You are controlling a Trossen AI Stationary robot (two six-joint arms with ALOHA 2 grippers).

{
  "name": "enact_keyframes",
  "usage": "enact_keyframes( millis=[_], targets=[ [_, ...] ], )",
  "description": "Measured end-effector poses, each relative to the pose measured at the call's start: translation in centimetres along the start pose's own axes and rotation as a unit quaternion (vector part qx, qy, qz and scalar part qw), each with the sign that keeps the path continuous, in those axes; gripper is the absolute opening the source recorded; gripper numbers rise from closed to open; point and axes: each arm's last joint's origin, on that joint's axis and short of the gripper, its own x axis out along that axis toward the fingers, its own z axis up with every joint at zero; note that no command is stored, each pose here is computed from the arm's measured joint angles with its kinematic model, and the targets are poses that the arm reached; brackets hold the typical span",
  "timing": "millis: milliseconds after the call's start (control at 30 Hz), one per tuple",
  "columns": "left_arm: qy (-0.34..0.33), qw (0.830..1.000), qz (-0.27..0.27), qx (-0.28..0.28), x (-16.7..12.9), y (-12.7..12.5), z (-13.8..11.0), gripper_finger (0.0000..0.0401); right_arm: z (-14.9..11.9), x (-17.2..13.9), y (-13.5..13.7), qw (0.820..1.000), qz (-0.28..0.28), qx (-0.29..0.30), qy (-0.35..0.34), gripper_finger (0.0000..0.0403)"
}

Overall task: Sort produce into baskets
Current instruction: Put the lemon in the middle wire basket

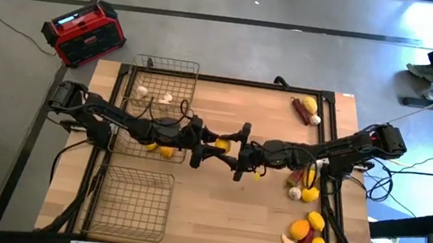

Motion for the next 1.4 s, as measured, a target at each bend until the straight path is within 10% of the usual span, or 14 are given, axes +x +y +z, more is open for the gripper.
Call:
enact_keyframes(
  millis=[400, 800, 1400],
  targets=[
    [0.034, 0.997, 0.034, 0.053, -2.3, -0.8, 1.6, 0.0263, 3.3, -4.2, 2.6, 0.99, -0.102, -0.057, 0.082, 0.0318],
    [0.09, 0.983, 0.137, 0.087, -9.0, -1.2, 4.5, 0.0264, -0.4, -6.0, 4.9, 0.967, -0.005, 0.084, 0.241, 0.0318],
    [0.276, 0.905, 0.316, 0.063, -15.5, 1.8, 2.8, 0.0266, -2.4, -6.1, 3.9, 0.943, -0.022, 0.106, 0.314, 0.0318]
  ],
)
